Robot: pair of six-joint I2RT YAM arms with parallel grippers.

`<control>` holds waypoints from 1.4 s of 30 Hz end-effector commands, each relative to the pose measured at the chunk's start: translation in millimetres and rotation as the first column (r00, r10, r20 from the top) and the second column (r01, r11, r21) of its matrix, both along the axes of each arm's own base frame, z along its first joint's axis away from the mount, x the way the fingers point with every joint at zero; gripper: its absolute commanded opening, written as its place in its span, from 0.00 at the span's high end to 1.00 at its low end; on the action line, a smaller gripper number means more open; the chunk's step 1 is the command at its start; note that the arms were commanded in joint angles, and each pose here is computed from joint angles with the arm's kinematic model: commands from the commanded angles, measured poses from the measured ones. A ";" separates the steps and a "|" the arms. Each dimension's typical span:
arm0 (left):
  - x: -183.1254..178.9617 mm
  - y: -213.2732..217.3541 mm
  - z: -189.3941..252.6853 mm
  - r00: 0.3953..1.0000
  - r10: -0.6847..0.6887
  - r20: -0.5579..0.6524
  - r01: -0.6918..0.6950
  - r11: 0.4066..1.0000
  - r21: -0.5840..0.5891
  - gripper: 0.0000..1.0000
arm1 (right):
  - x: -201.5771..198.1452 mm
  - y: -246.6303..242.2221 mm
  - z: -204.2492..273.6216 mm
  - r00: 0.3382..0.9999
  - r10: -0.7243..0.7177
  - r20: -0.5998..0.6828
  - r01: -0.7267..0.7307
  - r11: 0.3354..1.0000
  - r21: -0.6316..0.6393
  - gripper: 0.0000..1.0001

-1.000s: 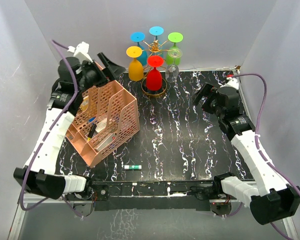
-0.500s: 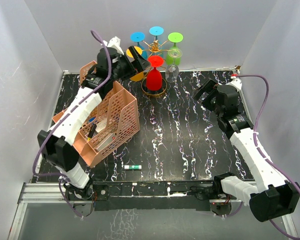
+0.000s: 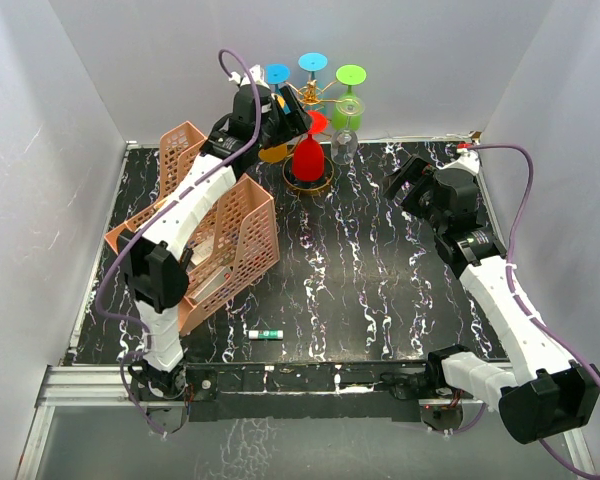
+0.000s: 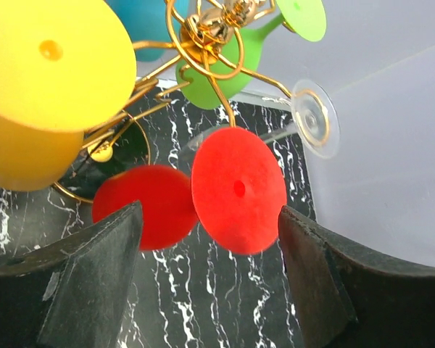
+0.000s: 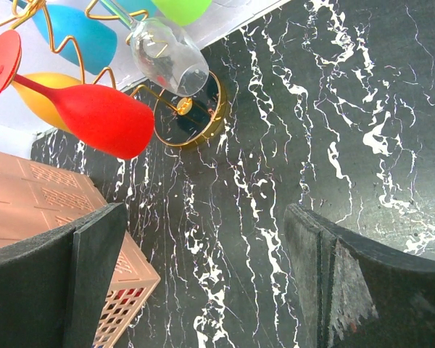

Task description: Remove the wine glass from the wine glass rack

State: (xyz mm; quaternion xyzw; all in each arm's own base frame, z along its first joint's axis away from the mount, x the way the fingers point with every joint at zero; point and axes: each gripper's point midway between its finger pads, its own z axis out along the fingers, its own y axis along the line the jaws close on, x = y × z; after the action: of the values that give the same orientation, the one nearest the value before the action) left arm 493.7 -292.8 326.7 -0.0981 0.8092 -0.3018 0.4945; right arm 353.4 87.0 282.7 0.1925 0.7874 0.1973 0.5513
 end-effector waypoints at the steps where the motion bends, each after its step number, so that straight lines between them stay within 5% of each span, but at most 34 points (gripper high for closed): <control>1: 10.8 2.0 15.4 0.999 0.029 0.044 -0.029 0.999 0.018 0.28 | 5.8 0.4 18.6 0.997 0.000 0.077 0.001 1.000 -0.004 0.02; 42: 22.5 -2.4 13.0 0.998 0.043 0.037 -0.044 0.998 0.039 0.88 | 8.0 -2.0 17.9 0.997 -0.021 0.074 0.021 1.000 0.002 0.01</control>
State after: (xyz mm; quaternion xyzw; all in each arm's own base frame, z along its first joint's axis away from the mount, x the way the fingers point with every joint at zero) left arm 521.5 -298.1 333.2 -0.1001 0.8017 -0.2824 0.5172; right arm 356.4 86.4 277.6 0.1940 0.7910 0.1909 0.5479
